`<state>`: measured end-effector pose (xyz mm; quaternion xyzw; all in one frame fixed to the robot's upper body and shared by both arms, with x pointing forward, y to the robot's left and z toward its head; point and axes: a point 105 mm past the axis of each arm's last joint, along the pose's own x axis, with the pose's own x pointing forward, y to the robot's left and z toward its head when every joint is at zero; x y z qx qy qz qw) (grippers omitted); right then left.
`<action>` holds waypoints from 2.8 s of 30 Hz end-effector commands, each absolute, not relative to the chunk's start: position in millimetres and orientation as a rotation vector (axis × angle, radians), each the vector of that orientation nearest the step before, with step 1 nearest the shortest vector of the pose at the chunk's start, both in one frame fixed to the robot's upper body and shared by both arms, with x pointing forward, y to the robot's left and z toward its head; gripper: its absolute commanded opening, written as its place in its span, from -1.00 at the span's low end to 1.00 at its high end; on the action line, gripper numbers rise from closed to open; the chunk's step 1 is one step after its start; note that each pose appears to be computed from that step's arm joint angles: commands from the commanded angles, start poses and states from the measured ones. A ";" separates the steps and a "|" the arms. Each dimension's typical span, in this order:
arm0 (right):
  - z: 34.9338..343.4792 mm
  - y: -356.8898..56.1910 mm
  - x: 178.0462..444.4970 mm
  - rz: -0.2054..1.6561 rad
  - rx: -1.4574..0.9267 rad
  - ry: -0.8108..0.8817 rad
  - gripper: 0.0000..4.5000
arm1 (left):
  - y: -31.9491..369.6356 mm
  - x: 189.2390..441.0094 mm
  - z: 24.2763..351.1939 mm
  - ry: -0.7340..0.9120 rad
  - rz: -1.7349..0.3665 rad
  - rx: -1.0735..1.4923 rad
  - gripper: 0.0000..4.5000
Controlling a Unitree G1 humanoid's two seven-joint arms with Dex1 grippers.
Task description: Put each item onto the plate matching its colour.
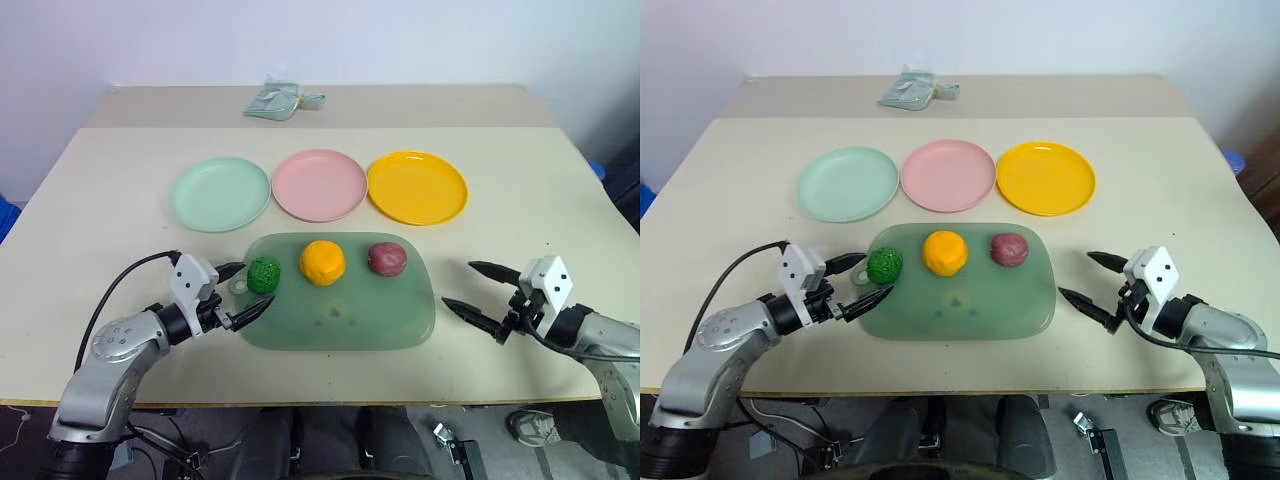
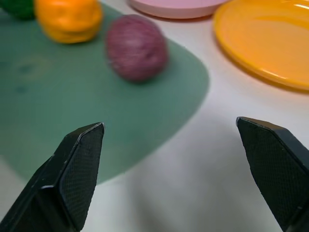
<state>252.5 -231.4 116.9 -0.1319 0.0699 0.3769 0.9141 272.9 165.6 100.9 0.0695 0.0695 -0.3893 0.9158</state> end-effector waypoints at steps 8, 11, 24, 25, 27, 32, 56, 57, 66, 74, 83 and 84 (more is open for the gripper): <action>128.1 -190.7 220.8 0.895 -0.279 0.092 1.00 | 152.4 296.4 103.8 0.098 -0.845 0.169 0.63; 127.0 -187.4 220.2 0.890 -0.272 0.093 1.00 | 150.9 295.8 104.5 0.095 -0.851 0.161 -0.03; 139.4 -176.8 235.0 0.913 -0.262 0.058 1.00 | 200.1 368.5 166.6 -0.082 -0.340 0.081 -0.18; 139.9 -175.0 235.9 0.923 -0.261 0.054 1.00 | 201.3 378.2 172.8 -0.097 -0.303 0.070 -0.18; 139.8 -170.7 238.0 0.942 -0.265 0.045 1.00 | 202.1 399.6 179.0 -0.095 -0.231 0.085 -0.18; 140.5 -168.3 244.5 0.942 -0.271 0.019 1.00 | 207.3 432.2 167.9 -0.006 -0.143 0.101 0.28; 167.9 -150.4 255.8 0.924 -0.310 -0.057 1.00 | 127.6 336.0 160.8 -0.073 -0.868 0.189 0.99; 170.8 -143.8 258.3 0.926 -0.306 -0.058 1.00 | 132.5 335.6 158.4 -0.066 -0.855 0.204 0.99; 179.4 -57.3 287.6 0.994 -0.224 0.001 1.00 | 186.1 295.8 135.1 0.053 -0.831 0.224 0.99; 144.2 -45.7 300.5 0.980 -0.320 0.148 1.00 | 178.1 248.2 116.8 0.161 -0.942 0.222 0.99; 136.2 -47.7 317.6 0.917 -0.365 0.147 1.00 | 165.5 235.8 107.3 0.175 -0.952 0.192 0.99; 135.7 -47.1 318.3 0.915 -0.367 0.146 1.00 | 165.0 235.5 106.4 0.175 -0.951 0.189 0.99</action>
